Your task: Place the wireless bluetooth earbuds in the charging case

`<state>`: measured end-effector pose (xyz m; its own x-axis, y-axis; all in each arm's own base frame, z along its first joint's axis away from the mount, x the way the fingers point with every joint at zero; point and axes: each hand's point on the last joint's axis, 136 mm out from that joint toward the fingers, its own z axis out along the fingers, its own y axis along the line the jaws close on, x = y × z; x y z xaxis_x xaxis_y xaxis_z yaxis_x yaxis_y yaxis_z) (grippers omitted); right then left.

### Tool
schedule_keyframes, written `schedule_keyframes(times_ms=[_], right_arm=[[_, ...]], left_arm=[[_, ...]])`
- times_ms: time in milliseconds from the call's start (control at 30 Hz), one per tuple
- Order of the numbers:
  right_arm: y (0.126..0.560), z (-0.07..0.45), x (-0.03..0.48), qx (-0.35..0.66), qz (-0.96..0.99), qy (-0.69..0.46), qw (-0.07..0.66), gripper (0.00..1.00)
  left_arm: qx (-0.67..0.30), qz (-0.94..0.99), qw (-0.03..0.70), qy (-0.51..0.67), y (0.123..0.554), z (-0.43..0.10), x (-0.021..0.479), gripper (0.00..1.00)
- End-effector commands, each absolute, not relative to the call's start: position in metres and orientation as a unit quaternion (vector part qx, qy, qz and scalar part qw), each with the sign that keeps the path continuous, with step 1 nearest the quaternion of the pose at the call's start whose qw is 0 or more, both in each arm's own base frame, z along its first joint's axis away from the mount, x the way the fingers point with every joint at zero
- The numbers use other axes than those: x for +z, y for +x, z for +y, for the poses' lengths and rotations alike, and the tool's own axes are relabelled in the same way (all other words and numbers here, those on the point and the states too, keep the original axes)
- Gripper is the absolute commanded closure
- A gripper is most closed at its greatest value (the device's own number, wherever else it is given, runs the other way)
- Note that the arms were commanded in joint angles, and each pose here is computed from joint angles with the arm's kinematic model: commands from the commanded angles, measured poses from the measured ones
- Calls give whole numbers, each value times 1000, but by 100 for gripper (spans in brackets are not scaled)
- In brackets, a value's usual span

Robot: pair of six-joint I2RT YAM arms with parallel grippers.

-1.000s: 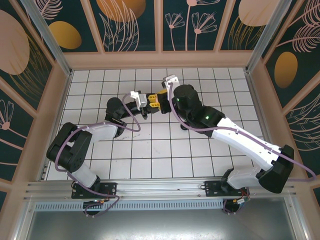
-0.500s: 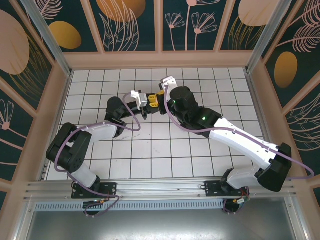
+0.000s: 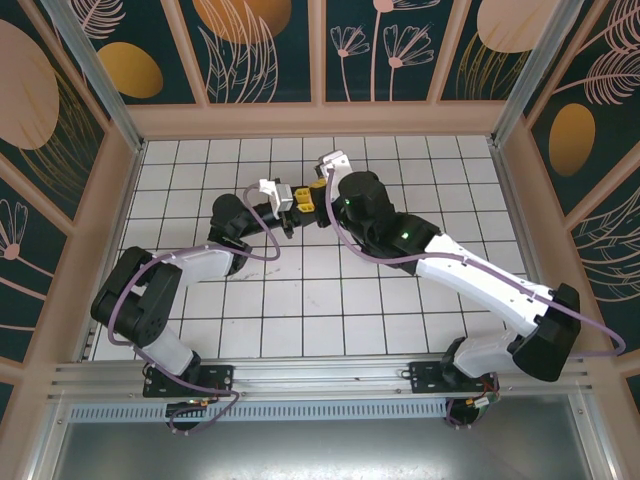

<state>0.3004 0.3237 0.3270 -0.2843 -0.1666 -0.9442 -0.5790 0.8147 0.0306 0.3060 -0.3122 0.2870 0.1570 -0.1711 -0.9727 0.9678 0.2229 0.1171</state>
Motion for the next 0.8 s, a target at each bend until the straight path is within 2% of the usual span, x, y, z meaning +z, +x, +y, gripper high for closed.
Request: schedule_keyframes(times_ms=[0,167,300,533,767], right_arm=[[277,334,243,163,831,-316,429,89],[289,329,258,153,833,-286,449,77],[299,328,275,156,832,-262,464,73],[307,334,298,178,827,-244,474,56],[313,332,319,207,823,-222,481,46]], left_arm=[[-429,330,717,438,275,-303,364,100],[-431,338,712,438,278,-305,359,100],[-436,346,706,437,280,-307,353,100],[-443,360,699,430,285,-310,341,100],[-447,365,699,422,289,-310,335,100]])
